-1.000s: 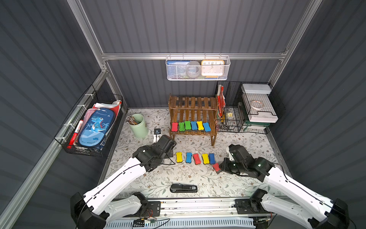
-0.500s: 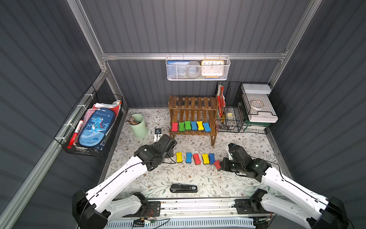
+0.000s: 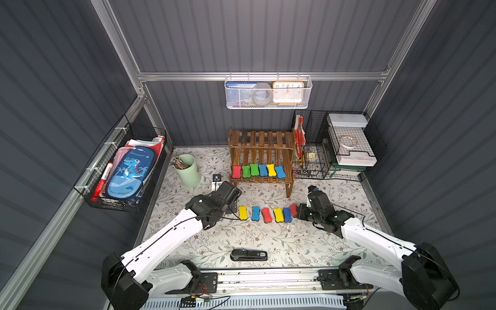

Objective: Remove the whiteboard erasers from the shelf
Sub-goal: Place the whiteboard eraser at the center of the board.

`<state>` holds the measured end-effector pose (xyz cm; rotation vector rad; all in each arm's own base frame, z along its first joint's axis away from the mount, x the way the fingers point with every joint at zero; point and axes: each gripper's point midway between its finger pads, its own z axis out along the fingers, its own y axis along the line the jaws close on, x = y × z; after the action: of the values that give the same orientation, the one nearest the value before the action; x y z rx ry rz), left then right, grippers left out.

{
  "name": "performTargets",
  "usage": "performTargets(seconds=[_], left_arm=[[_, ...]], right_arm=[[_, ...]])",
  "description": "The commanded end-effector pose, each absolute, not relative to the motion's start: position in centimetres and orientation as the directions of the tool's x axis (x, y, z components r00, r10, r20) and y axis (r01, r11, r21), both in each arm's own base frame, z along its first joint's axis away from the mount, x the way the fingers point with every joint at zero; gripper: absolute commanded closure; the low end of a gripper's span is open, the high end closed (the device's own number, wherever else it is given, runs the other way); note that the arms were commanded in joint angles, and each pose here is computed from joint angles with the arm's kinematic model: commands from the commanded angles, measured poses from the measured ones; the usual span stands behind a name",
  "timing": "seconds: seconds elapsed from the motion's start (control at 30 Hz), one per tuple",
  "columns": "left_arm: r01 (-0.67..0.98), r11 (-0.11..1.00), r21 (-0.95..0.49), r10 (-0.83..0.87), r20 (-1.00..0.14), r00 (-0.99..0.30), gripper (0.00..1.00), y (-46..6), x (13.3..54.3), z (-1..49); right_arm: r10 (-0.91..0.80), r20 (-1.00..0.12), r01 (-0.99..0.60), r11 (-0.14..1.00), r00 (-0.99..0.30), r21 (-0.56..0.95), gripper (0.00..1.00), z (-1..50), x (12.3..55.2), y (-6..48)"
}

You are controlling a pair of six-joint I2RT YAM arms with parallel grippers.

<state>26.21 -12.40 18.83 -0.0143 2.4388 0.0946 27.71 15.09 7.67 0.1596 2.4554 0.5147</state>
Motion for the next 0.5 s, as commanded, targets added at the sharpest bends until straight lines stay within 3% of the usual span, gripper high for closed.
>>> performTargets(seconds=[0.0,0.23,0.47], left_arm=[[-0.020,0.998,0.052,0.018,-0.649,-0.761,0.01,-12.8,26.6,19.5],[-0.016,0.999,0.040,0.014,-0.645,-0.764,0.01,-13.1,26.7,19.2],[-0.015,0.999,0.043,0.016,-0.639,-0.769,0.01,-13.1,26.6,19.0]], right_arm=[[0.218,-0.621,-0.048,0.923,-0.753,0.382,1.00,7.5,28.3,14.6],[0.214,-0.651,-0.056,0.928,-0.729,0.368,1.00,6.7,27.7,13.7],[0.213,-0.608,-0.060,0.916,-0.765,0.396,1.00,4.5,27.3,14.5]])
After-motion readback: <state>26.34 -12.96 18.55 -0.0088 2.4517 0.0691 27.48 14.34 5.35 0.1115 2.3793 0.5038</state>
